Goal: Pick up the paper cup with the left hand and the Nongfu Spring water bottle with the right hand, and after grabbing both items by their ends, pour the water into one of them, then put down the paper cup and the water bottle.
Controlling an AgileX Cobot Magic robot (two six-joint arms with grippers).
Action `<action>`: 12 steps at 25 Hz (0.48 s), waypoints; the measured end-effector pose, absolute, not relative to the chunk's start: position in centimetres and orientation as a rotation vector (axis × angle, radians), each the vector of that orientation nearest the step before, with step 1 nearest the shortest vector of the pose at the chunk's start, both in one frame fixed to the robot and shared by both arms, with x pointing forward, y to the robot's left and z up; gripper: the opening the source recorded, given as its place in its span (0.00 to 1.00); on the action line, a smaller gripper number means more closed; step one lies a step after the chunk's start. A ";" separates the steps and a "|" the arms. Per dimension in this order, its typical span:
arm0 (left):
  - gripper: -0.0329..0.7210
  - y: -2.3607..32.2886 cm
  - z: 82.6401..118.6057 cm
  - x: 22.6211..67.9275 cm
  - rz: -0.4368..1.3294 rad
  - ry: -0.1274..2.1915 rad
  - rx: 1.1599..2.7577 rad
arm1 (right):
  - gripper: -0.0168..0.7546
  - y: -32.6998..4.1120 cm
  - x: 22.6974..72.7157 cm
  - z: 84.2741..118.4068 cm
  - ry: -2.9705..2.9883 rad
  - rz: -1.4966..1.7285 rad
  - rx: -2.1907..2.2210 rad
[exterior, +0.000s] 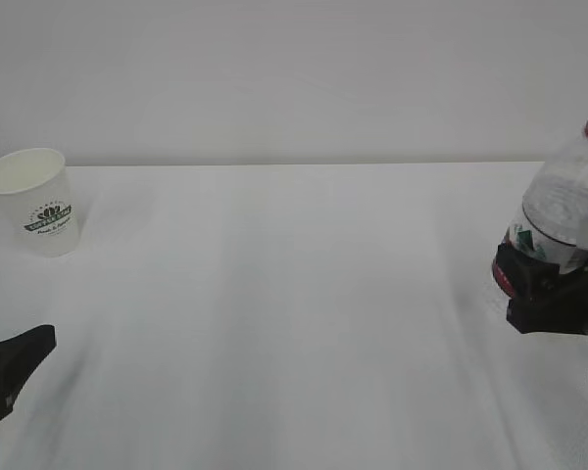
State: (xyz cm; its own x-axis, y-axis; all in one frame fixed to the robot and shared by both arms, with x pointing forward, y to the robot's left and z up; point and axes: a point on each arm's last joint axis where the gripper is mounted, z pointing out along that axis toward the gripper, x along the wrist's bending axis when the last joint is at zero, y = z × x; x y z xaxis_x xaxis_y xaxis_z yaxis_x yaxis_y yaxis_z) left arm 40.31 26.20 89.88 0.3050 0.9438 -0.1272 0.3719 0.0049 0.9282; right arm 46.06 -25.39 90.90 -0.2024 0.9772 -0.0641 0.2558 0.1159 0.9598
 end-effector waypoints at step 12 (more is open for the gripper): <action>0.81 26.6 89.9 40.5 0.740 1.291 1.528 | 0.67 -25.4 45.1 94.6 1.520 1.216 1.138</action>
